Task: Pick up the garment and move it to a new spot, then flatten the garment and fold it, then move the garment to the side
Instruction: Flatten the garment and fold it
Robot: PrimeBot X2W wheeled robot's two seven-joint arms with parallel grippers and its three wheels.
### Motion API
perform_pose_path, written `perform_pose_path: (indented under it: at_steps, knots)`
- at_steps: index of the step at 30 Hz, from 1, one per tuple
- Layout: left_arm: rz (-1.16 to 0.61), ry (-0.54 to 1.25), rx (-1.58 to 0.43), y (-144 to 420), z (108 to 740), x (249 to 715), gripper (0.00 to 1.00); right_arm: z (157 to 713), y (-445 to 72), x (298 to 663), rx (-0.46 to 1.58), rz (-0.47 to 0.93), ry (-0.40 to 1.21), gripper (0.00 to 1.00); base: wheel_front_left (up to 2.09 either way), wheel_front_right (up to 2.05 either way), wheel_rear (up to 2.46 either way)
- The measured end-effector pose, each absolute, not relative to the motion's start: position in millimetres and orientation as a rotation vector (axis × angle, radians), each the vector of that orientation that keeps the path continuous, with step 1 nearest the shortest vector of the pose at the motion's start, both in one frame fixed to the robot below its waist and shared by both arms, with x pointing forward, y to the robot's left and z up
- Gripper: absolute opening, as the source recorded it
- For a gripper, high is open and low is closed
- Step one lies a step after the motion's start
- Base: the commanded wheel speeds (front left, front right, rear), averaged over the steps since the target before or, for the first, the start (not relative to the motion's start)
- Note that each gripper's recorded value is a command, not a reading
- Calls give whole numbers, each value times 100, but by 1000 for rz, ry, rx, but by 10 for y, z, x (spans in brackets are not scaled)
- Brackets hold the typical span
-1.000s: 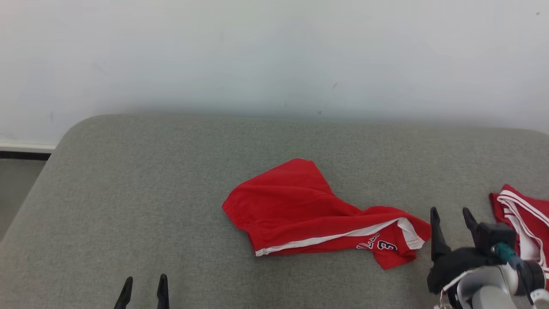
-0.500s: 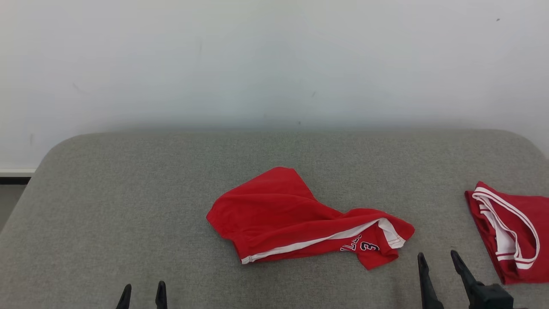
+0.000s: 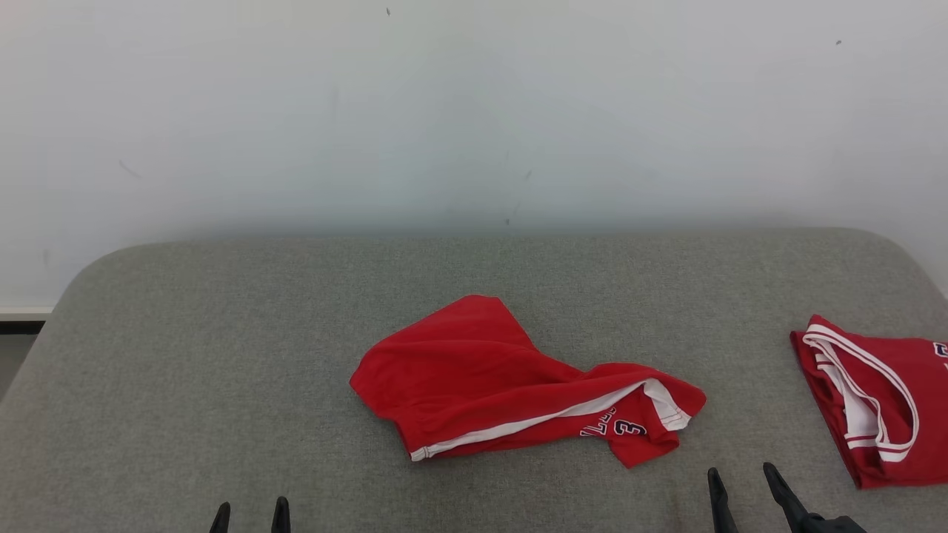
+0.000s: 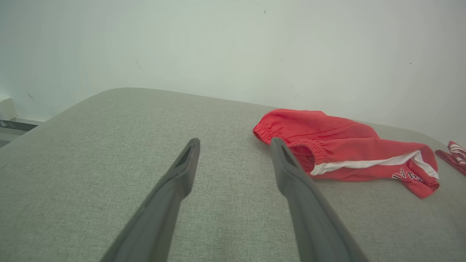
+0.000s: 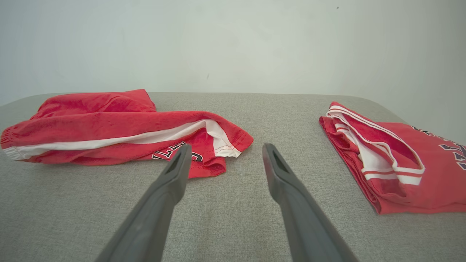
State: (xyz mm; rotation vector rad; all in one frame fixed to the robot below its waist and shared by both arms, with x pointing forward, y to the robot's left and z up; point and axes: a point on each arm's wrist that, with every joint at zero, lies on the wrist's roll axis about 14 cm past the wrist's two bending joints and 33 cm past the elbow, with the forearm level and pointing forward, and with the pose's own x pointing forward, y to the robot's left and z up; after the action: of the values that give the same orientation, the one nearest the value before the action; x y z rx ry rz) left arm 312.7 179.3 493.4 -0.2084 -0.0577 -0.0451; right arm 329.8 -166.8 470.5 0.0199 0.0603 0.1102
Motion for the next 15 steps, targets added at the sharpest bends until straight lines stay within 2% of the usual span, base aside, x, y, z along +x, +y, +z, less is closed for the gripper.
perform_pose_path:
  at_steps: [15]
  knots:
    - [-75, -21, -212, 1682, 4834, 3150, 100, 4710, -1723, 3255, 31, 91, 60, 100, 0, 0, 0]
